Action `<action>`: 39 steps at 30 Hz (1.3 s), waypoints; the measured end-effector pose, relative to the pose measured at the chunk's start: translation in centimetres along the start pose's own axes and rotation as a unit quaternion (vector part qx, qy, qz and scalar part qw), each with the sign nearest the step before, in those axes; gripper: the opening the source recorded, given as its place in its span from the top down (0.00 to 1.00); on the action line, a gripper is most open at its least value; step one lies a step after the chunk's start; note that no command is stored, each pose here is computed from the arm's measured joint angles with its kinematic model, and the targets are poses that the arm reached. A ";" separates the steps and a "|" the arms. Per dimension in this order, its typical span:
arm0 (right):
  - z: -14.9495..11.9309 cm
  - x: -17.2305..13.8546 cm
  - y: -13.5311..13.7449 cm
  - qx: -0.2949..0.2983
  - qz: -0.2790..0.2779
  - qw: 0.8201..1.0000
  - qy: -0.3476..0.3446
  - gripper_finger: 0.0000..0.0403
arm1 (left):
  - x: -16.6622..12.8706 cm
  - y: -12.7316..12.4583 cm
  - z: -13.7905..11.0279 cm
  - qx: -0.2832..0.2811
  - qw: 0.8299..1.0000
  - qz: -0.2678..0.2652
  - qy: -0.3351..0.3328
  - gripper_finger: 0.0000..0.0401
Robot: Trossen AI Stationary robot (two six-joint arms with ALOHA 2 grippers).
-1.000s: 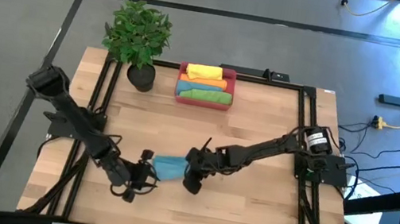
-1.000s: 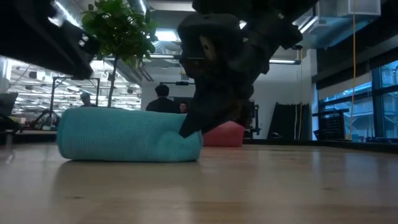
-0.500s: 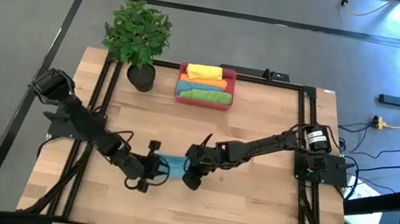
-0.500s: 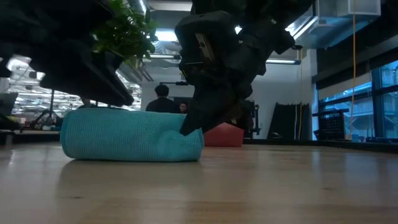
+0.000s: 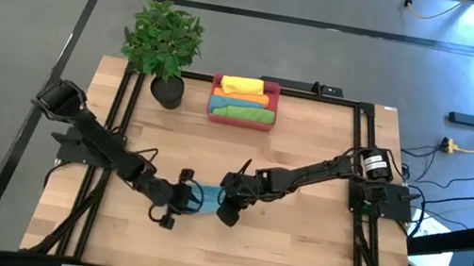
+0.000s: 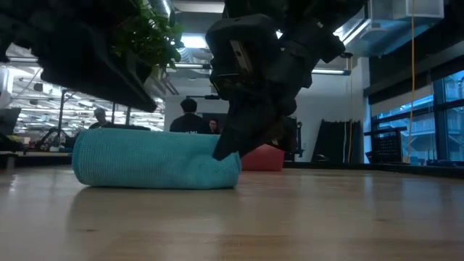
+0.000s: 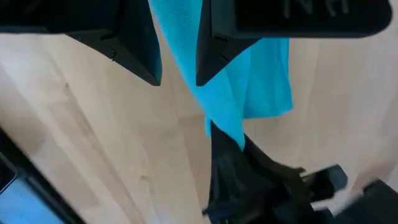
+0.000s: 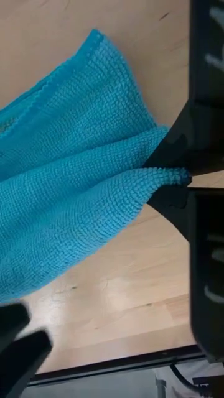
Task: Roll microfiber towels into tight, uniform cylinder then place into a basket
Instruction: Roll the blue towel
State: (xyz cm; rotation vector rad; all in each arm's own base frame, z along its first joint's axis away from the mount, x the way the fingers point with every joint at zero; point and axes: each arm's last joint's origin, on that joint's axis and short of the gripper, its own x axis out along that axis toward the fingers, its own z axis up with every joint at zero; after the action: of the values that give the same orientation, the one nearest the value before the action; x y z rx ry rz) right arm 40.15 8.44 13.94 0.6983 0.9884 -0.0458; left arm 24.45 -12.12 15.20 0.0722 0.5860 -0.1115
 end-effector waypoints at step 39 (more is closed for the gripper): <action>0.1 0.0 0.1 -0.127 -0.008 0.992 -0.012 0.82 | -0.4 0.0 -1.7 -0.105 0.991 0.004 0.087 0.98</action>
State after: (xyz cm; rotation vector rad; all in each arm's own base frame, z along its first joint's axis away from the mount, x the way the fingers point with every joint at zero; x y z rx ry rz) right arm 40.23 8.47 13.99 0.4560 0.9571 0.0574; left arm 23.23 -11.94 14.02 -0.1212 0.7694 -0.0362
